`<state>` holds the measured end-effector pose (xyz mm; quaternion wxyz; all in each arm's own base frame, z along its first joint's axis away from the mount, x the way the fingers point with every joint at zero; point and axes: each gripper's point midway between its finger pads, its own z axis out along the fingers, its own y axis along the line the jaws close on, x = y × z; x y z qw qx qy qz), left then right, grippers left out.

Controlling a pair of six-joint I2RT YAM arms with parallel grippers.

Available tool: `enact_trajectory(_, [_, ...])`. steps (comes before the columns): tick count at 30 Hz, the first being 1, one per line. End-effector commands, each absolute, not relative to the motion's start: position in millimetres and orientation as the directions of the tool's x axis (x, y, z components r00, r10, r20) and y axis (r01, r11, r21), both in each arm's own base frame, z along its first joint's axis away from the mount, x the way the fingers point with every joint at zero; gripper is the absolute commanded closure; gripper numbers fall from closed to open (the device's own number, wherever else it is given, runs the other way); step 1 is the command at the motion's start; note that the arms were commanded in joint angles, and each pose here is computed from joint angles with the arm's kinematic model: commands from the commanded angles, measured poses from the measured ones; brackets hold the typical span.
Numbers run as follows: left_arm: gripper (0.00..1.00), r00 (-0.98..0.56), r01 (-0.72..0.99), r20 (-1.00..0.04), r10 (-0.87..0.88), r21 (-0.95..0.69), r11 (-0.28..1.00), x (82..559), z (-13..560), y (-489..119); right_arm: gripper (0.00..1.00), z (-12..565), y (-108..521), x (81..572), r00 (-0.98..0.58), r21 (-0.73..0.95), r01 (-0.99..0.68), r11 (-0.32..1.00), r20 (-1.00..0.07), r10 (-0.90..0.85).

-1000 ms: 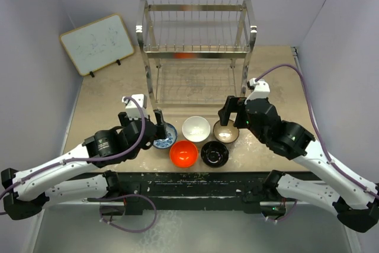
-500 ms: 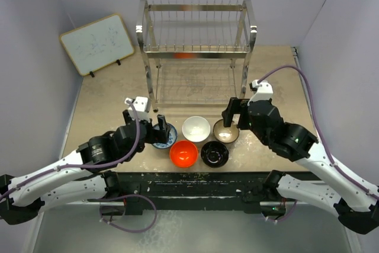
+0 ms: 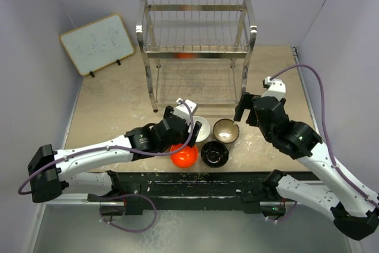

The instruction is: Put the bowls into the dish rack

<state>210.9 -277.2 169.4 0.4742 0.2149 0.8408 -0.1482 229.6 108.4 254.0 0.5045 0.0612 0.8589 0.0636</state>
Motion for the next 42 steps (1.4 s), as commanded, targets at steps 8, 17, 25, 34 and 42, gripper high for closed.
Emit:
enact_trajectory(8, [0.23, -0.343, 0.68, -0.906, 0.25, -0.055, 0.731, 221, 176, -353, 0.01, 268, 94, 244, -0.438, 0.215, 0.081, 0.973, -0.87, 0.229])
enact_trajectory(17, [0.29, -0.372, 0.702, -0.871, 0.321, -0.037, 0.711, 228, 140, -380, 0.02, 267, 88, 243, -0.437, 0.211, 0.095, 0.973, -0.869, 0.231])
enact_trajectory(25, [0.35, -0.379, 0.694, -0.858, 0.347, -0.015, 0.72, 236, 115, -389, 0.04, 268, 85, 241, -0.434, 0.212, 0.096, 0.973, -0.871, 0.232])
enact_trajectory(34, [0.41, -0.402, 0.662, -0.853, 0.334, -0.019, 0.749, 244, 103, -380, 0.04, 269, 85, 240, -0.427, 0.217, 0.094, 0.972, -0.873, 0.237])
enact_trajectory(42, [0.47, -0.429, 0.652, -0.832, 0.351, -0.017, 0.758, 247, 82, -371, 0.04, 267, 86, 241, -0.43, 0.222, 0.092, 0.971, -0.87, 0.24])
